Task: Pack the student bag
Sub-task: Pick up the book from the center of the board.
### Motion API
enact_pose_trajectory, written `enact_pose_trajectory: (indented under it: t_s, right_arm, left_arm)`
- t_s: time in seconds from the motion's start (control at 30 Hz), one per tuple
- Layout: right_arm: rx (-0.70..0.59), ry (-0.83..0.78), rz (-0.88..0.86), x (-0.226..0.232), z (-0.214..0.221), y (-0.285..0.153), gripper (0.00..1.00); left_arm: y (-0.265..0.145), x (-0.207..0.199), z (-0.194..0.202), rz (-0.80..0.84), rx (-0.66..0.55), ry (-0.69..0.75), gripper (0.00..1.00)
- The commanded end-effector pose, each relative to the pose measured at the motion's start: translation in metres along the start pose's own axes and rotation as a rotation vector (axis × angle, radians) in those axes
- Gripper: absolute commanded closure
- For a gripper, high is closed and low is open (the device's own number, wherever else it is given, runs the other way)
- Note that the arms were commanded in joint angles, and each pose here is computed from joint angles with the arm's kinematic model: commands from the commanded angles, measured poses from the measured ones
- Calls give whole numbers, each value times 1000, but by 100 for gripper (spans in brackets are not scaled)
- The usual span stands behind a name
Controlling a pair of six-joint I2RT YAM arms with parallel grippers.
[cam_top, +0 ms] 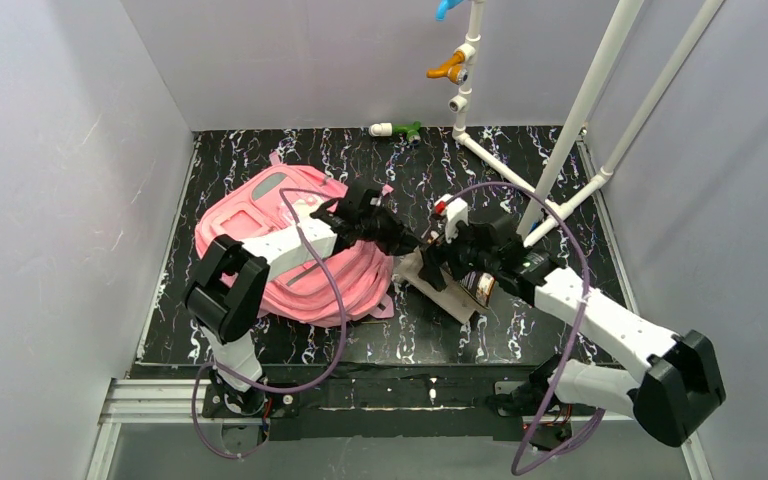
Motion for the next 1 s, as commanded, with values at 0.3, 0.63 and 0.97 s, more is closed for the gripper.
enact_pose_trajectory:
  t_s: [0.3,0.63,0.97]
  right_arm:
    - [-371,373,289,-5,-103,-114,2]
    - [-487,328,-10,0,-134,-78,2]
    - [-705,172,-354,-14,-149,-80,2]
  left_arm:
    - [-139,-85,30,469,-88,923,100]
    - [-259,-71,33,630,-83,1046,100]
    - [-297,-61,58,713,-7,1037,100]
Point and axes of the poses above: each gripper's point midway between its finger pads, its own y axis out along the fingers, its own x axis along the line the jaws close on, z = x × y, the point moved 7 cm from there along -y, back along the fingers, and after that the axes turned 7 degrees about -y, right-handed, at the moved point
